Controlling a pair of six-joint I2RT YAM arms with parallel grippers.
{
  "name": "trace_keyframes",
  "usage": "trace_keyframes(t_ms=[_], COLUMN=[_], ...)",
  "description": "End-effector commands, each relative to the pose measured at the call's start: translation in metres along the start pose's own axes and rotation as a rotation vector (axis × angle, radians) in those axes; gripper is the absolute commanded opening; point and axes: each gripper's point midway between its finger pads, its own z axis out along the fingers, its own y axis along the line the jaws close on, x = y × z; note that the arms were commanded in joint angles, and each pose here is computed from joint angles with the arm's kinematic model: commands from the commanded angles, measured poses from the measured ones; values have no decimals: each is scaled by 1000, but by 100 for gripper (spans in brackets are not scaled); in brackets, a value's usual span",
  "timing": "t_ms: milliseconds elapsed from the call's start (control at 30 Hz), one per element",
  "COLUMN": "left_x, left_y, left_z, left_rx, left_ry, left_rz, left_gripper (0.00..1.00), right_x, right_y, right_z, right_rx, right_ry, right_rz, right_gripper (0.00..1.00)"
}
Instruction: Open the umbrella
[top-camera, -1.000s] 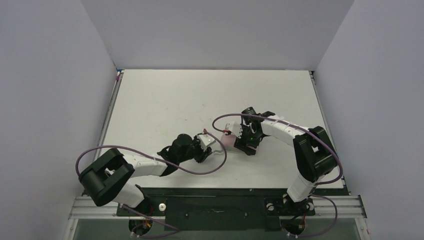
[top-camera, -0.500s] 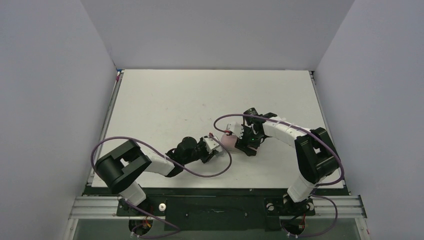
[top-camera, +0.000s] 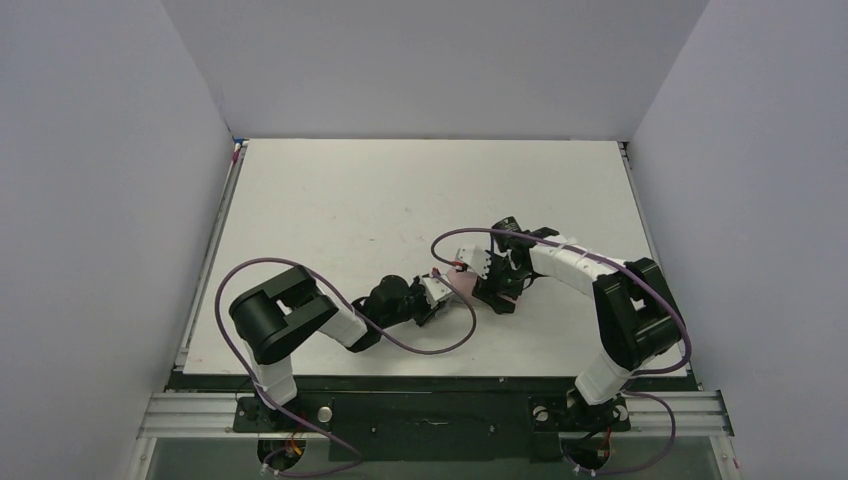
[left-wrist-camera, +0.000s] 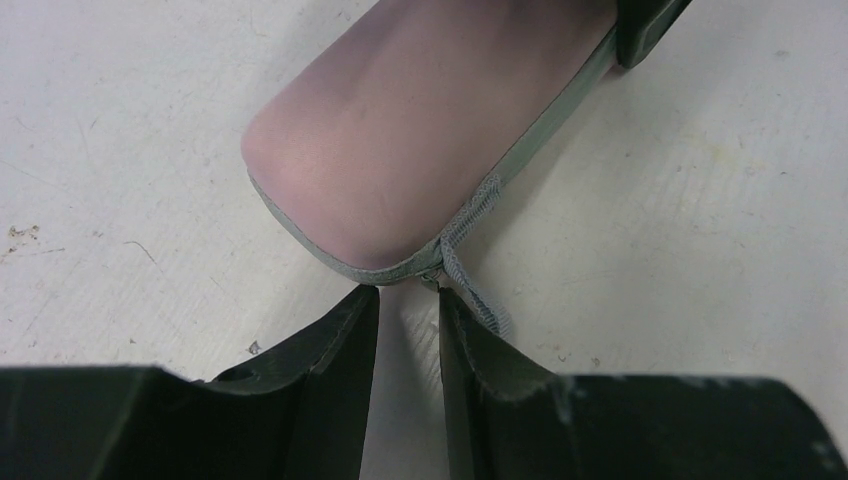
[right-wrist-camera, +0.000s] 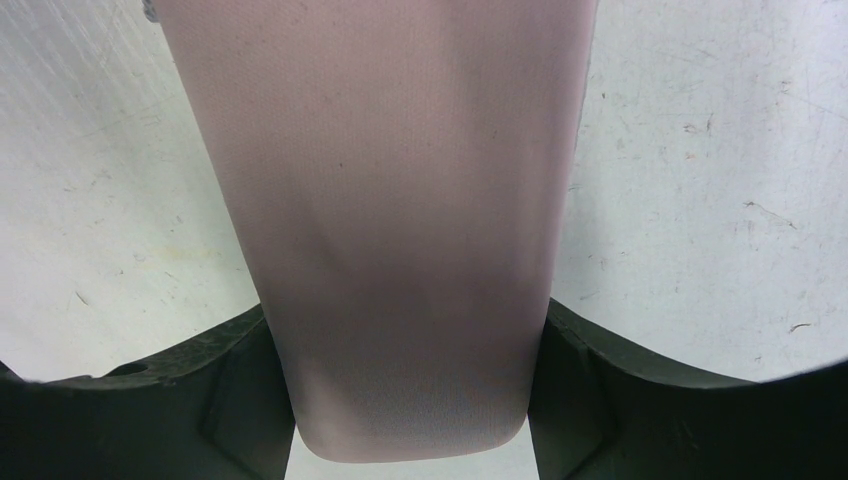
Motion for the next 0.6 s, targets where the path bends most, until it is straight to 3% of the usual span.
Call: trace_keyframes(t_ms=[0,400,567], left_x=[-40,-37,-45], left_y=[-3,3,11], left_z=[15,28,31], left_rx=[1,-101,-146], left_ry=[-134,-108,-122], left_rz=[-4,-151,-184], left_gripper=[26,31,16], right_x=[26,29,32], right_y=[32,35,37], right_z=[7,12,13], right_rx=[-125,-143,-145], right_ry=[68,68,77], right_rz=[54,165,167], right_gripper=[26,18,16])
